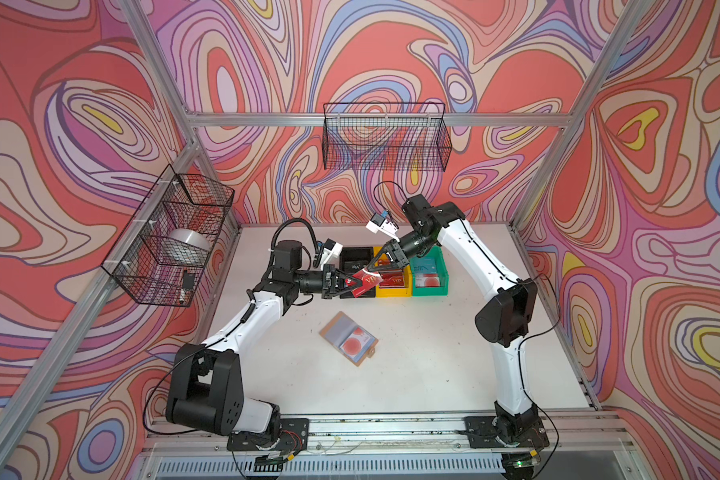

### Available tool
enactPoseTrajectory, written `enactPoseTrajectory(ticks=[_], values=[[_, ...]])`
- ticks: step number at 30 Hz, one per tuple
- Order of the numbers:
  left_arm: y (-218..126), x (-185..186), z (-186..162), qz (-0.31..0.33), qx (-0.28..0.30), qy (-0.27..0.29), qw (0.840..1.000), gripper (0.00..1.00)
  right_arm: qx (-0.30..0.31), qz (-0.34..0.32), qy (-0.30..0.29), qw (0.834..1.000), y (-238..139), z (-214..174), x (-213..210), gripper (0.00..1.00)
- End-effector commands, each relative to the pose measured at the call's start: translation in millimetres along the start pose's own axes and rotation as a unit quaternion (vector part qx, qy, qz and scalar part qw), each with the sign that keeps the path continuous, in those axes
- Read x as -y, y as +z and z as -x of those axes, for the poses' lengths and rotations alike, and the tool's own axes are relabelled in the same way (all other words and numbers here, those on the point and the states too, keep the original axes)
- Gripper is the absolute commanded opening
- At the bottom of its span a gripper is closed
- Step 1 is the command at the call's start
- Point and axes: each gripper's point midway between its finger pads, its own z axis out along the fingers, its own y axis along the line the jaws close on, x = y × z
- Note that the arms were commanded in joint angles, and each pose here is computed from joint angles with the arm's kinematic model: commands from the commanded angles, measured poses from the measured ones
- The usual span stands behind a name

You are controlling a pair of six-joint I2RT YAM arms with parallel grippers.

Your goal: Take the credit cards out of the card holder

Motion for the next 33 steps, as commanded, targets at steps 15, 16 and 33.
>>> enactPoseTrajectory(ticks=[15,16,33], values=[[-56.8,-69.0,23.1,0.171,0.129,-0.061,0.975,0.37,0.015,-0.068,0.043,0.997,-14.3,-5.1,14.0,0.0],[-58.6,-70.1,22.2,0.173,0.131,-0.062,0.974,0.37,0.019,-0.087,0.049,0.995,-18.0,-3.2,20.7,0.0],[-78.1,-71.4,11.5,0.188,0.166,-0.063,0.966,0.36,0.014,-0.393,0.16,0.905,-66.2,-33.4,159.4,0.0]])
